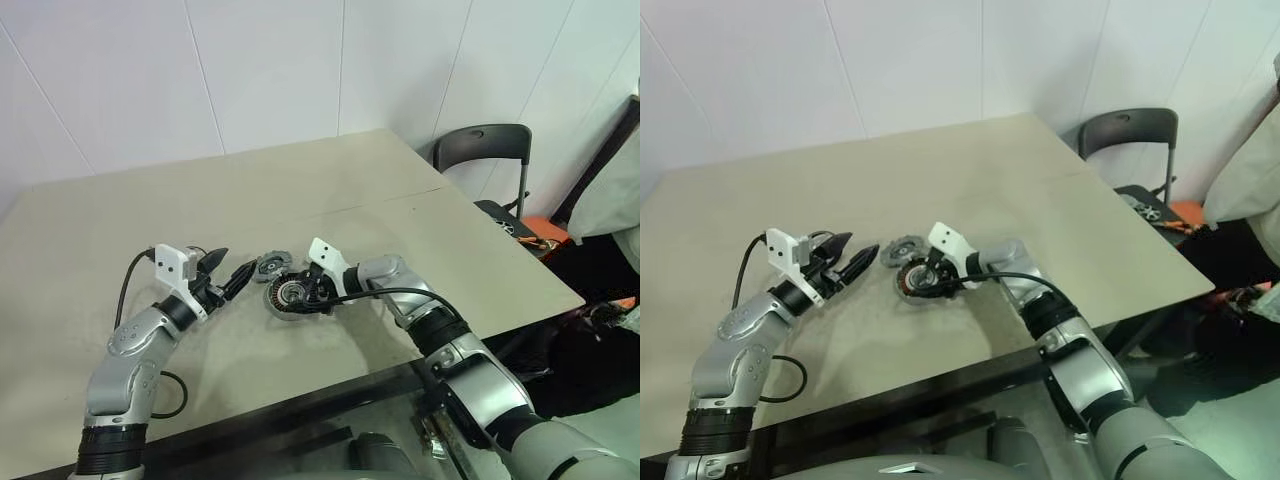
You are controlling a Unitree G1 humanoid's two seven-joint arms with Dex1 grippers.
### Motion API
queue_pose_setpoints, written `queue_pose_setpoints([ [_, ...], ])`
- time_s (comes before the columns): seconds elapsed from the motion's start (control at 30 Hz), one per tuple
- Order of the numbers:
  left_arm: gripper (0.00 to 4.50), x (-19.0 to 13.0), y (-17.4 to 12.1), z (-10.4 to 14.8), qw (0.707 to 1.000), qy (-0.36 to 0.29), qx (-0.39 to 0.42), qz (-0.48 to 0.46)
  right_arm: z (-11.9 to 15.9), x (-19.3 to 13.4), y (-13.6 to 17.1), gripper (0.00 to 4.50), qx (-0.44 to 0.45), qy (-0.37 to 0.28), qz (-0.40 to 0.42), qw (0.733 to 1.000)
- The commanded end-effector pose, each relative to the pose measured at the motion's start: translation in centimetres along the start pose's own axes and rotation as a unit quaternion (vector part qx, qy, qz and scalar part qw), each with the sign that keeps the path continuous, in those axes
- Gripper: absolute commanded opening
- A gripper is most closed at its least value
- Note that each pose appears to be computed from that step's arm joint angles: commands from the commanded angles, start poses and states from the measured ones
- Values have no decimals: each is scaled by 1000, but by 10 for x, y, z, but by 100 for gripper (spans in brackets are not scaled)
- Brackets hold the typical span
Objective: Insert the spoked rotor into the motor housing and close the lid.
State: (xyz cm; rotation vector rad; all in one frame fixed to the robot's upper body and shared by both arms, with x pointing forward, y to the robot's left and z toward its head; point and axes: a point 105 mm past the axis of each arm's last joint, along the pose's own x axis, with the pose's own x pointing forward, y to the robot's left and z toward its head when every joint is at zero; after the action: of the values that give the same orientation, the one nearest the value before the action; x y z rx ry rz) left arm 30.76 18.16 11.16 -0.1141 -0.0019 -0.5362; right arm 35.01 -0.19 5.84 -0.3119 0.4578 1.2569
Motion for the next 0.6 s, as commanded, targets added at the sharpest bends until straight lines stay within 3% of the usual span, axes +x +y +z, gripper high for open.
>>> queue_pose_setpoints([
  [0.03, 382, 2, -5, 15, 1000, -24, 18, -6, 17, -4, -10, 399, -33, -20, -30, 999],
  [0.6, 382, 3, -8, 15, 1000, -25, 17, -8, 33, -17, -13, 399, -46, -58, -36, 997],
])
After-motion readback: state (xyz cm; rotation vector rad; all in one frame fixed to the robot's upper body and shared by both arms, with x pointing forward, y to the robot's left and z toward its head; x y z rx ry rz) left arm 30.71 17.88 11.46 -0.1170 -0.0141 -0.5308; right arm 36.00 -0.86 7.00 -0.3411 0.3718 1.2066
